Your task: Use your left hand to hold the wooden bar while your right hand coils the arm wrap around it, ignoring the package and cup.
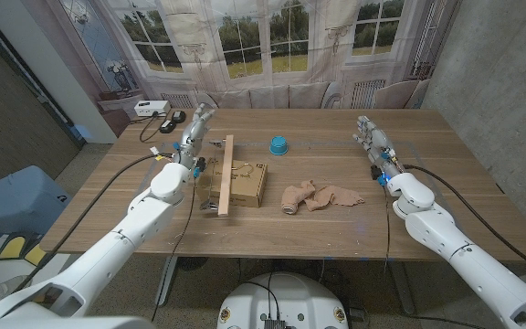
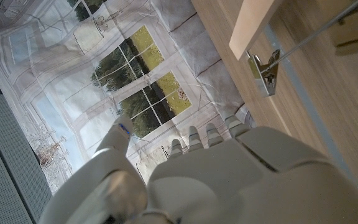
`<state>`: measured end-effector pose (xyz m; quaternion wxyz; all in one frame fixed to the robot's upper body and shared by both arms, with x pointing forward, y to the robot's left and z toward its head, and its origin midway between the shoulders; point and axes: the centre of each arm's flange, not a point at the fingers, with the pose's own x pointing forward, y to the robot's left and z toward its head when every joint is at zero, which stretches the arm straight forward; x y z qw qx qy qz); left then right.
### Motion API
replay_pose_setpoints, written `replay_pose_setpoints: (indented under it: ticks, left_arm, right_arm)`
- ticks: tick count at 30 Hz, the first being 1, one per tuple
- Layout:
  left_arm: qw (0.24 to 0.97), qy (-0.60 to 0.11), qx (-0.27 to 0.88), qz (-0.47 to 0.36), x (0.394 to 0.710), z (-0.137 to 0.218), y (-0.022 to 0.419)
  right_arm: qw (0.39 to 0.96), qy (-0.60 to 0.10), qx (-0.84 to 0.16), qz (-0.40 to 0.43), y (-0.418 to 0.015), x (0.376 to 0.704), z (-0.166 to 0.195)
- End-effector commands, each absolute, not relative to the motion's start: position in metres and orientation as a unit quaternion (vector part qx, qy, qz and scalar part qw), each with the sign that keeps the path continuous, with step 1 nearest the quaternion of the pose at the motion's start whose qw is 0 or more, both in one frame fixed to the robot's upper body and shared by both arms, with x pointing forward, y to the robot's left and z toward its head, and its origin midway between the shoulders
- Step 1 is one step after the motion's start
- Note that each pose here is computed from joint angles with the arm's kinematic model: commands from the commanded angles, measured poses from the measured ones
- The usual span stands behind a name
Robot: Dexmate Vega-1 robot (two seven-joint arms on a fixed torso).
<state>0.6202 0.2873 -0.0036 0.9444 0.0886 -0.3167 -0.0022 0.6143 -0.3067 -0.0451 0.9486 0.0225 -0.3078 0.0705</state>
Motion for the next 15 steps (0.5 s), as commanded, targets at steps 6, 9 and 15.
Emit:
replay_pose_setpoints:
  ticks: [6, 9, 15]
  left_arm:
    - [0.936, -0.291, 0.194, 0.030, 0.602, 0.027, 0.293]
    - [0.933, -0.285, 0.218, 0.033, 0.599, 0.033, 0.295]
    - [0.923, -0.271, 0.271, 0.041, 0.590, 0.050, 0.299]
  right_arm:
    - [0.946, -0.317, 0.036, 0.055, -0.309, 0.597, -0.063]
    - [0.945, -0.319, 0.040, 0.052, -0.310, 0.595, -0.067]
    - [0.943, -0.325, 0.047, 0.043, -0.312, 0.589, -0.073]
